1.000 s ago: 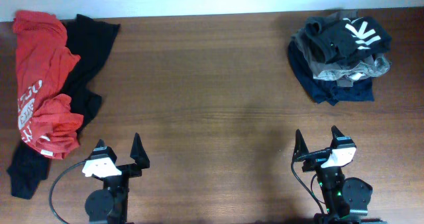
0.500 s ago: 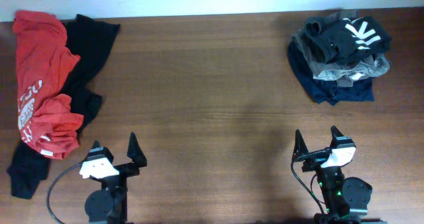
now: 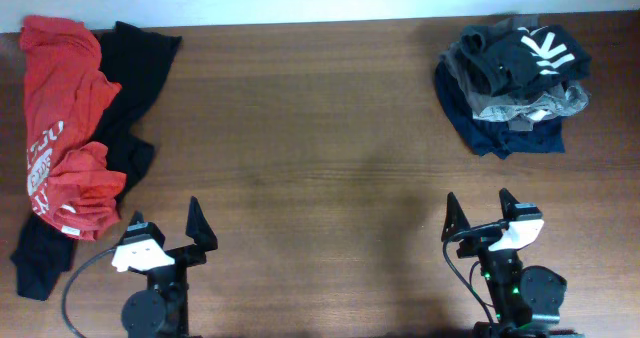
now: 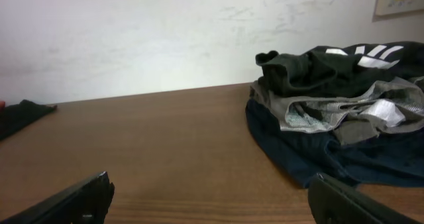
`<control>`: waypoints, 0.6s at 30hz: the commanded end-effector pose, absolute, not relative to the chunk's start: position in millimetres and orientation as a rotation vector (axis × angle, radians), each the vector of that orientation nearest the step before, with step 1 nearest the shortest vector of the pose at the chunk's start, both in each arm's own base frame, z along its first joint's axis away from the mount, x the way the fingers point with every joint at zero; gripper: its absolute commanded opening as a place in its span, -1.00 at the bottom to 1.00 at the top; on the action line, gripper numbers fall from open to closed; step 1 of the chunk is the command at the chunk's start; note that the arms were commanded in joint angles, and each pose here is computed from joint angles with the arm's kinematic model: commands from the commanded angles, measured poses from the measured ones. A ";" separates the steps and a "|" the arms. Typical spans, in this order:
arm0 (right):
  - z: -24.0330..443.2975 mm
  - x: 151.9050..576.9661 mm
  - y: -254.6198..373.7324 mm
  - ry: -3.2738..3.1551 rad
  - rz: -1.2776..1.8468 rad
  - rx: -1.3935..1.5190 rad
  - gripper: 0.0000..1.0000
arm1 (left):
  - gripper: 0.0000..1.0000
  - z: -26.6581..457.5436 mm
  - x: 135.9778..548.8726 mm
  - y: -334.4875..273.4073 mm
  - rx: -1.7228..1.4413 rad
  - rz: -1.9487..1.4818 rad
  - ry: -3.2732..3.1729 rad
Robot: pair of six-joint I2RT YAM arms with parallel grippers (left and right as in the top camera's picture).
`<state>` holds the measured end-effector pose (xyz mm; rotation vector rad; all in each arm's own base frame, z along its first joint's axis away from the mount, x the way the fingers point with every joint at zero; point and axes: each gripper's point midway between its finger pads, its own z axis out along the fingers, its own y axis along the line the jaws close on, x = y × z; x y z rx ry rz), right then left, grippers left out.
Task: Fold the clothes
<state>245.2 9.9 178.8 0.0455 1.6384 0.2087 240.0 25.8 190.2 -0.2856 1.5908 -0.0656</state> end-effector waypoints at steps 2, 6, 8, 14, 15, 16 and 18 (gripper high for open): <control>211.3 243.4 13.8 1.639 0.231 0.038 0.97 | 0.98 226.4 237.6 24.3 -0.263 -0.056 1.583; 227.7 246.6 17.2 1.705 0.252 0.030 0.97 | 0.98 245.2 245.9 24.4 -0.265 -0.054 1.615; 240.0 248.9 19.5 1.734 0.263 0.018 0.97 | 0.98 251.3 252.5 24.6 -0.268 -0.051 1.646; 281.4 256.7 20.3 1.834 0.244 -0.021 0.97 | 0.98 259.4 280.1 24.5 -0.277 -0.042 1.787; 286.9 257.9 20.2 1.848 0.235 -0.034 0.97 | 0.98 260.8 285.4 22.7 -0.270 -0.050 1.814; 294.0 259.5 19.9 1.867 0.228 -0.042 0.97 | 0.98 263.5 292.1 20.1 -0.262 -0.062 1.841; 304.2 262.6 19.7 1.895 0.234 -0.037 0.97 | 0.98 269.6 302.9 13.6 -0.238 -0.097 1.881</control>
